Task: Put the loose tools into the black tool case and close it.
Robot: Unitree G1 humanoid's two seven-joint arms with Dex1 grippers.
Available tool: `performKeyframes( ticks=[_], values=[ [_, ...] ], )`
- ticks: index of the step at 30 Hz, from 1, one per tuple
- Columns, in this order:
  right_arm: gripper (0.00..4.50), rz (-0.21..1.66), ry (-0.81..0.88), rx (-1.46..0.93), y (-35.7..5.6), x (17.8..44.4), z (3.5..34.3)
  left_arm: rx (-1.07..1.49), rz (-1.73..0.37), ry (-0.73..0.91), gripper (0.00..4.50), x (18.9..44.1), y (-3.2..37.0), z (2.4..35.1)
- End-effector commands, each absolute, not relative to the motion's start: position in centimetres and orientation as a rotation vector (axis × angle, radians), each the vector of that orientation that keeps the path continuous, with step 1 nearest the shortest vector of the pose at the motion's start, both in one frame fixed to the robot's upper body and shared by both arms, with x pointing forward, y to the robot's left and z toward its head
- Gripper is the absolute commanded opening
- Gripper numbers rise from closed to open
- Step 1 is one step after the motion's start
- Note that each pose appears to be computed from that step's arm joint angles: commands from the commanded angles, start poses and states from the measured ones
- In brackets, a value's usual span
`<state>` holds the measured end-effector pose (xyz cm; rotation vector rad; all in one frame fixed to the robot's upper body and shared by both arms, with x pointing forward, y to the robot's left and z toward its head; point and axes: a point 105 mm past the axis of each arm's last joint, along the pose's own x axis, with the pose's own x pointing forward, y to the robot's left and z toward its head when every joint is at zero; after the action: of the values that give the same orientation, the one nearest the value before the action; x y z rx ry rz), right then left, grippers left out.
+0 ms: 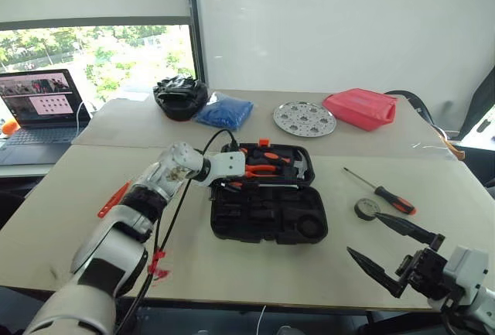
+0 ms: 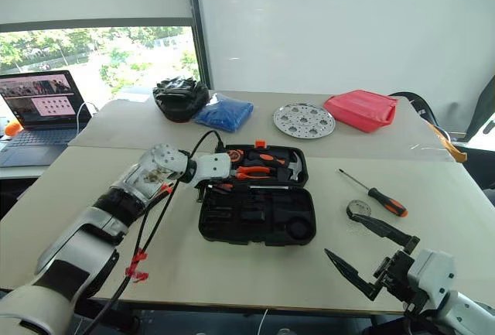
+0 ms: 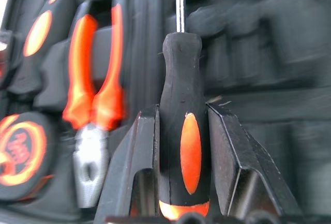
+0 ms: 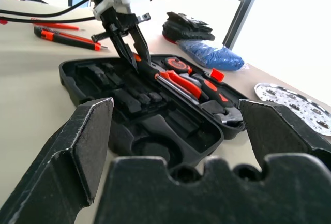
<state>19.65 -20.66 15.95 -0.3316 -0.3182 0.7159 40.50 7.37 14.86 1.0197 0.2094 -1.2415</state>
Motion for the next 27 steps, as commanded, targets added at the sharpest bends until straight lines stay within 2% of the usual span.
performKeyframes(
  ticks=[1,9,16,27],
  values=[
    [4.5,0.699,-0.346,-0.336,-19.9,19.1,16.6,1.08,-1.251,0.202,0.83,40.9,6.9,14.8],
    [4.5,0.682,-0.34,-0.339,-20.2,18.9,16.3,1.046,-1.351,0.227,0.83,39.8,6.3,14.0],
    [4.5,0.683,-0.345,-0.332,-19.9,19.0,16.1,1.049,-1.303,0.334,0.83,40.1,7.3,12.7],
    [4.5,0.69,-0.343,-0.321,-19.6,19.0,15.8,1.014,-1.221,0.366,0.83,40.9,7.2,13.2]
  ],
)
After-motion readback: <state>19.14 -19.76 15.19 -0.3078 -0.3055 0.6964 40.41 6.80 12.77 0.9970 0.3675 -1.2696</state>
